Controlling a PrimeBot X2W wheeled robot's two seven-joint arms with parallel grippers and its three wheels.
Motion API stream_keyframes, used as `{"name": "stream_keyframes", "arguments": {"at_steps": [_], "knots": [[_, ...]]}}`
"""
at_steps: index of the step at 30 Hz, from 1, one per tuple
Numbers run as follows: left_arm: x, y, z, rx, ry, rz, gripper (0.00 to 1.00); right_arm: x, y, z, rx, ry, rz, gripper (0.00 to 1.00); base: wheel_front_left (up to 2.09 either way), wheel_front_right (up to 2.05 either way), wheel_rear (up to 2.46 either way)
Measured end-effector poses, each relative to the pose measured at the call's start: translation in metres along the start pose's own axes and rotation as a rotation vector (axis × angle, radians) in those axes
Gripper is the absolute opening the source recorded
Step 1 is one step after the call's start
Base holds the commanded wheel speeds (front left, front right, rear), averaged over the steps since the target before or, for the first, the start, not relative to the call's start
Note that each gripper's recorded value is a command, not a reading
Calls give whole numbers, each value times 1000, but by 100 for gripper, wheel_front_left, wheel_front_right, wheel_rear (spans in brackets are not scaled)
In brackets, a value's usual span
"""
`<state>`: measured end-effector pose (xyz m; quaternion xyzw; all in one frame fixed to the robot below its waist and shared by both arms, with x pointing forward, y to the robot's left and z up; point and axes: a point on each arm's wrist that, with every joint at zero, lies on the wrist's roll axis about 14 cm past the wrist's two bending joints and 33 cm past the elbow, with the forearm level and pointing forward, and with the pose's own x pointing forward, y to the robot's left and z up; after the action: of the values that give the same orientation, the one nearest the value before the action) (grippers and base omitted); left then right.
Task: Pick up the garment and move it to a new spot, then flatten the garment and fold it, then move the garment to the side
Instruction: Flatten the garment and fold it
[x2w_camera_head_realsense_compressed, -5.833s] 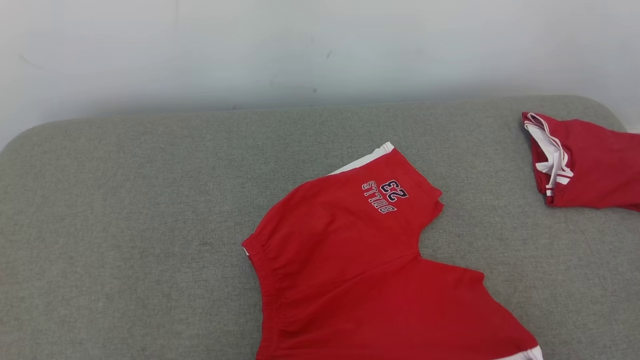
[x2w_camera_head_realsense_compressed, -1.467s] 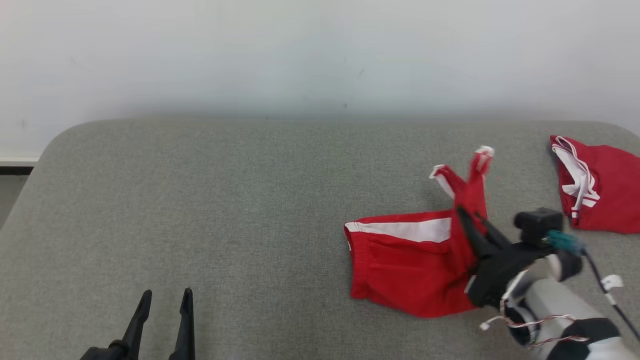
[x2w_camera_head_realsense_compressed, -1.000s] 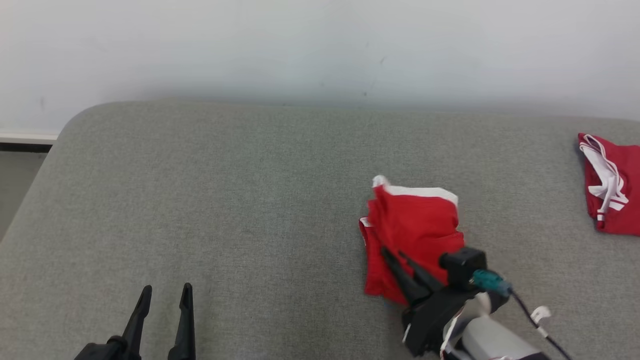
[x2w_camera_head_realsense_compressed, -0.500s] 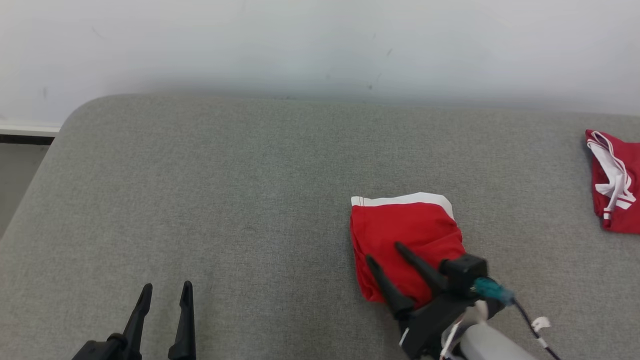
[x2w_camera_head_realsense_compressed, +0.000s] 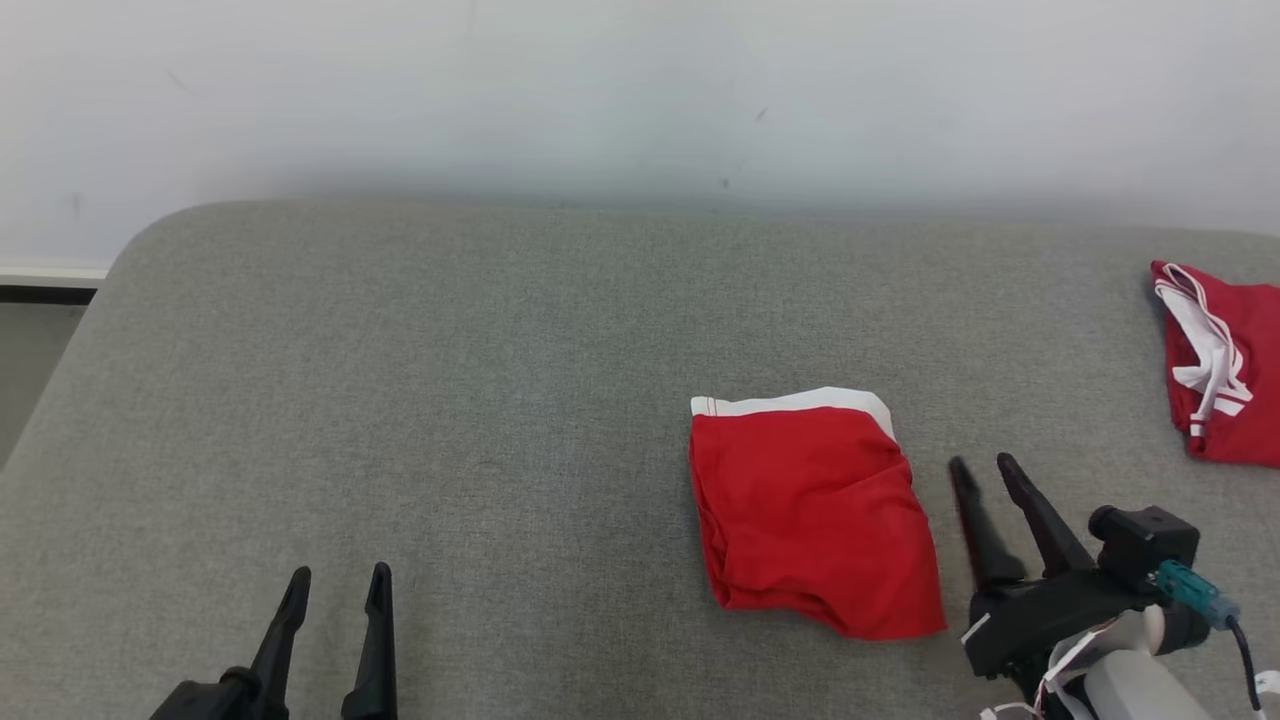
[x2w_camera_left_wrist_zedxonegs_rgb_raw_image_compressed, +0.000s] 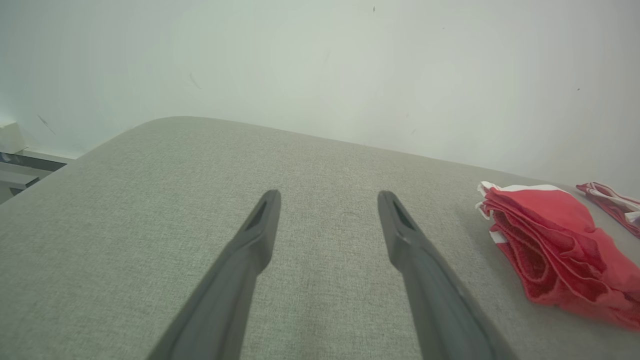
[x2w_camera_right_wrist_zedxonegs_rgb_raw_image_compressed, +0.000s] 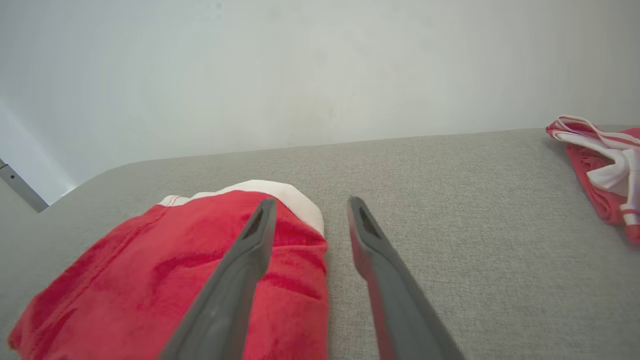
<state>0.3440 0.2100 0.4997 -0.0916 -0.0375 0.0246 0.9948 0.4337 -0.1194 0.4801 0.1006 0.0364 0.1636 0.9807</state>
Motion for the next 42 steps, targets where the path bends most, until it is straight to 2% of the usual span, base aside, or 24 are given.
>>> {"name": "stream_keyframes", "arguments": {"at_steps": [5, 12, 16, 26, 30, 42], "knots": [[3, 2, 0, 4, 1, 6, 100, 10, -14, -6, -17, 20, -42, 0, 0, 0, 0], [6, 9, 0, 12, 4, 28, 100, 36, -3, -17, -114, 68, 0, 0, 0, 0, 0], [4, 15, -2, 15, 12, 47, 100, 47, 16, -34, -140, 113, 43, 0, 0, 0, 0], [-5, 29, -3, 20, 20, 94, 100, 55, 71, -72, -119, 207, 147, 0, 0, 0, 0], [-7, 30, -1, 21, 15, 99, 100, 54, 96, -70, -137, 195, 216, 0, 0, 0, 0], [-8, 28, 1, 18, 7, 92, 100, 35, 144, -68, -127, 156, 356, 0, 0, 0, 0]]}}
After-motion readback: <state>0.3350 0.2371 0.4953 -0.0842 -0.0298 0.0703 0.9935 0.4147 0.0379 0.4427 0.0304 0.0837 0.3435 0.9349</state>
